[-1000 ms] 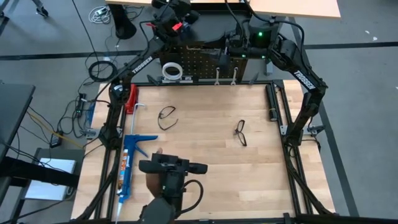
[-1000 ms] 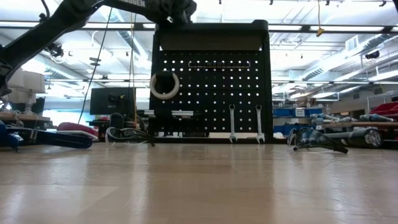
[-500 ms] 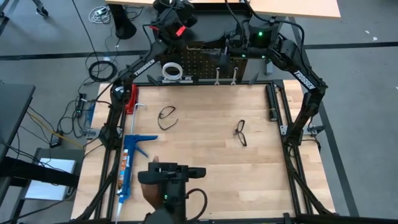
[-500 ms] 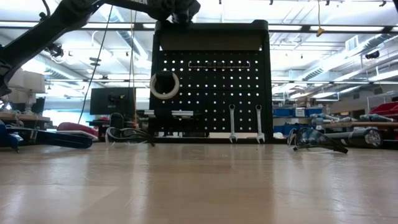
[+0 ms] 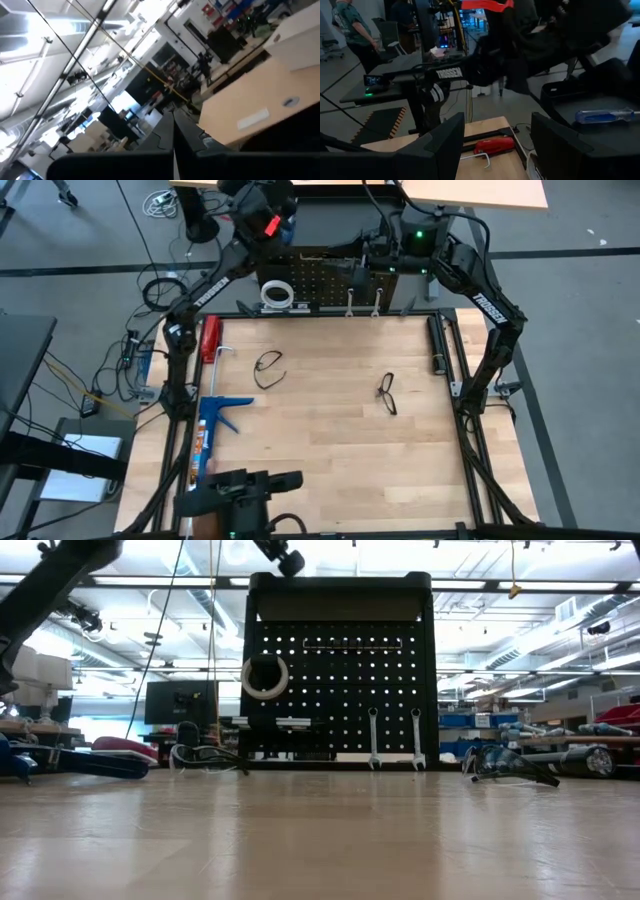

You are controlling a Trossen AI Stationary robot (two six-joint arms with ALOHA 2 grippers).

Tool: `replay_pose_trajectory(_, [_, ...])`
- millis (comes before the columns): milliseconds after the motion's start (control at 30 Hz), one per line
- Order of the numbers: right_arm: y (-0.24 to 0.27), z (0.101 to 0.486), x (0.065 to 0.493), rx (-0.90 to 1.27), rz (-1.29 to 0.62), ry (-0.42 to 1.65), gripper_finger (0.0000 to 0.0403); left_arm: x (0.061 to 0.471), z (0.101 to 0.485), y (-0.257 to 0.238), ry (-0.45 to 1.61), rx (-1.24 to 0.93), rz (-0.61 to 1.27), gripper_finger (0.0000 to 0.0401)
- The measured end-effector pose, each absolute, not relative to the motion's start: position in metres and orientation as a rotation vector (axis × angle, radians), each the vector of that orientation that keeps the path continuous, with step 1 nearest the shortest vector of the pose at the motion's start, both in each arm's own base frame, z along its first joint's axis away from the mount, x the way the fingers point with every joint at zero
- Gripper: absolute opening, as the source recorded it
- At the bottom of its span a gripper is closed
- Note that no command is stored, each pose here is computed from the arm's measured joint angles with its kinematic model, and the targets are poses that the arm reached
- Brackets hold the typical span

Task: Hang tools onto peg board
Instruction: Remove the blue screwdriver from the black pegboard

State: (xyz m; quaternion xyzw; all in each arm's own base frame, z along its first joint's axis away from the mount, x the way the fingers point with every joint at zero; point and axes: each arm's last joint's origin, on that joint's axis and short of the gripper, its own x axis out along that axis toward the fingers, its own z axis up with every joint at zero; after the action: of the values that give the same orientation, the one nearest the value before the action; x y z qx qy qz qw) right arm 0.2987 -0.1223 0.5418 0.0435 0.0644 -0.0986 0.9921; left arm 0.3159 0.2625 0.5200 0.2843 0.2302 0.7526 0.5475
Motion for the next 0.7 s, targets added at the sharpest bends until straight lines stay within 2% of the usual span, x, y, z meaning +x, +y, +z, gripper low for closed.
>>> replay_pose_trajectory(167, [-0.122, 0.545, 0.299, 0.074, -0.197, 0.097, 0.023, 0.315, 0.518, 0.258, 0.551, 0.649, 1.723, 0.0])
replay_pose_trajectory(333, [-0.123, 0.548, 0.299, 0.065, -0.197, 0.073, 0.023, 0.326, 0.509, 0.263, 0.507, 0.704, 1.586, 0.0])
replay_pose_trajectory(700, [-0.113, 0.546, 0.303, 0.079, -0.167, 0.083, 0.023, 0.345, 0.478, 0.298, 0.417, 0.689, 1.576, 0.0])
